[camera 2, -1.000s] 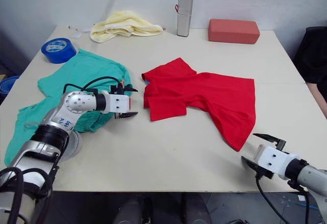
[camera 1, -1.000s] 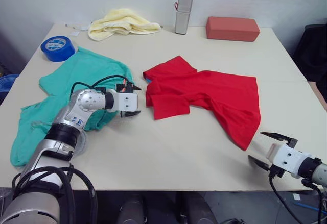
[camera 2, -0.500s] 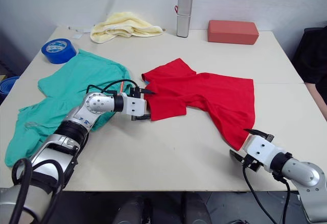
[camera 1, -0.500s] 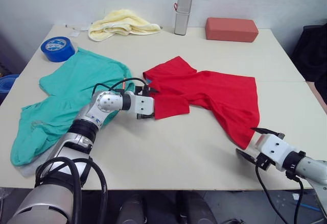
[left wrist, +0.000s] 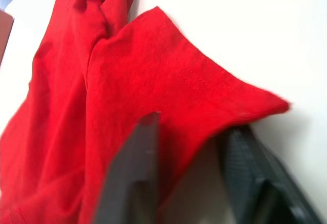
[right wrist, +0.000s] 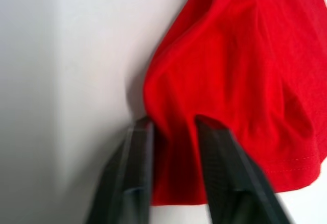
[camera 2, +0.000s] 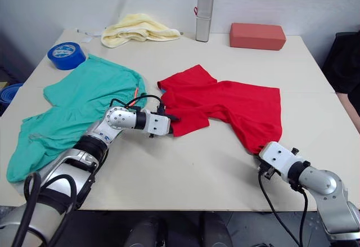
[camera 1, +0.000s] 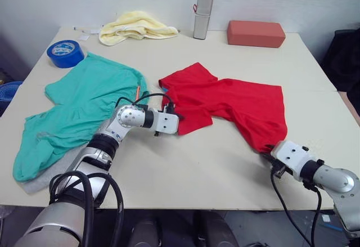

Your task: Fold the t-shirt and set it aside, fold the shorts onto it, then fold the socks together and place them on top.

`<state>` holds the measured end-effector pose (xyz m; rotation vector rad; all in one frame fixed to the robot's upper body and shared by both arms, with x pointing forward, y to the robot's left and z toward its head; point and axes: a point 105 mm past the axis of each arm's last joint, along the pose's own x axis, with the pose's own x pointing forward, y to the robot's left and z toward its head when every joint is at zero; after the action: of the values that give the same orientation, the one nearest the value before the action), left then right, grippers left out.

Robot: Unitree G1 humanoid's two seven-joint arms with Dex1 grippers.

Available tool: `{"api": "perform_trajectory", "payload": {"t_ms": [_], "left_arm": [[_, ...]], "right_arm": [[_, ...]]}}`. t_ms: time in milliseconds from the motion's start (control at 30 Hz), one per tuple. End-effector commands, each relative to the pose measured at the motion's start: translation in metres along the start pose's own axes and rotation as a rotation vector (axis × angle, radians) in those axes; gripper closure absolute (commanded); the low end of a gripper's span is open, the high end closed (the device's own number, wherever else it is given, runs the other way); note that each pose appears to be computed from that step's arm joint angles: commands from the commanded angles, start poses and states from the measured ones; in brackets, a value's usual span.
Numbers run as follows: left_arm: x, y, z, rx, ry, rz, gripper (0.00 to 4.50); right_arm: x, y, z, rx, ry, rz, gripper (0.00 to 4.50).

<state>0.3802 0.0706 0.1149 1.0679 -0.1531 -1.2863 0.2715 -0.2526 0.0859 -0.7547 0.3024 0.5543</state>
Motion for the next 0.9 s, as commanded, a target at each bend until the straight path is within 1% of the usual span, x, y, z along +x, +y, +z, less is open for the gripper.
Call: {"api": "perform_trajectory", "payload": {"t_ms": [33,67,100,233,333,400,467,533,600,633,700,767,900], "left_arm": [[-0.007,0.012,0.012,-0.084,-0.092,0.074,4.07],[-0.009,0.011,0.015,-0.123,-0.13,0.074,4.4],[-0.013,0.012,0.017,-0.147,-0.157,0.087,4.45],[-0.037,0.017,0.026,-0.241,-0.272,0.132,4.45],[-0.052,0.012,0.03,-0.302,-0.325,0.115,4.45],[-0.063,0.004,0.033,-0.345,-0.357,0.077,4.45],[-0.07,-0.002,0.035,-0.371,-0.36,0.058,4.45],[-0.078,-0.015,0.04,-0.425,-0.38,0.013,4.45],[-0.082,-0.02,0.043,-0.453,-0.389,-0.009,4.45],[-0.084,-0.026,0.045,-0.463,-0.387,-0.026,4.45],[-0.096,-0.048,0.05,-0.519,-0.368,-0.086,4.45],[-0.104,-0.064,0.053,-0.568,-0.346,-0.122,4.45],[-0.111,-0.078,0.056,-0.638,-0.323,-0.125,4.45]], "right_arm": [[-0.001,-0.002,-0.009,0.028,0.037,0.012,4.5],[-0.001,-0.002,-0.008,0.029,0.026,0.019,4.5],[-0.002,-0.004,-0.007,0.028,0.018,0.024,4.5],[-0.011,-0.02,0.001,-0.02,-0.038,0.024,4.5],[-0.021,-0.027,0.002,-0.039,-0.074,0.051,4.5],[-0.03,-0.026,0.002,-0.049,-0.101,0.104,4.5],[-0.036,-0.023,0.004,-0.063,-0.134,0.151,4.5],[-0.046,-0.012,0.005,-0.089,-0.186,0.252,4.5],[-0.051,-0.007,0.005,-0.102,-0.211,0.295,4.5],[-0.054,-0.006,0.002,-0.102,-0.201,0.305,4.5],[-0.062,-0.004,-0.009,-0.117,-0.176,0.349,4.5],[-0.068,0.0,-0.014,-0.127,-0.173,0.395,4.5],[-0.073,0.006,-0.021,-0.135,-0.167,0.432,4.5]]}}
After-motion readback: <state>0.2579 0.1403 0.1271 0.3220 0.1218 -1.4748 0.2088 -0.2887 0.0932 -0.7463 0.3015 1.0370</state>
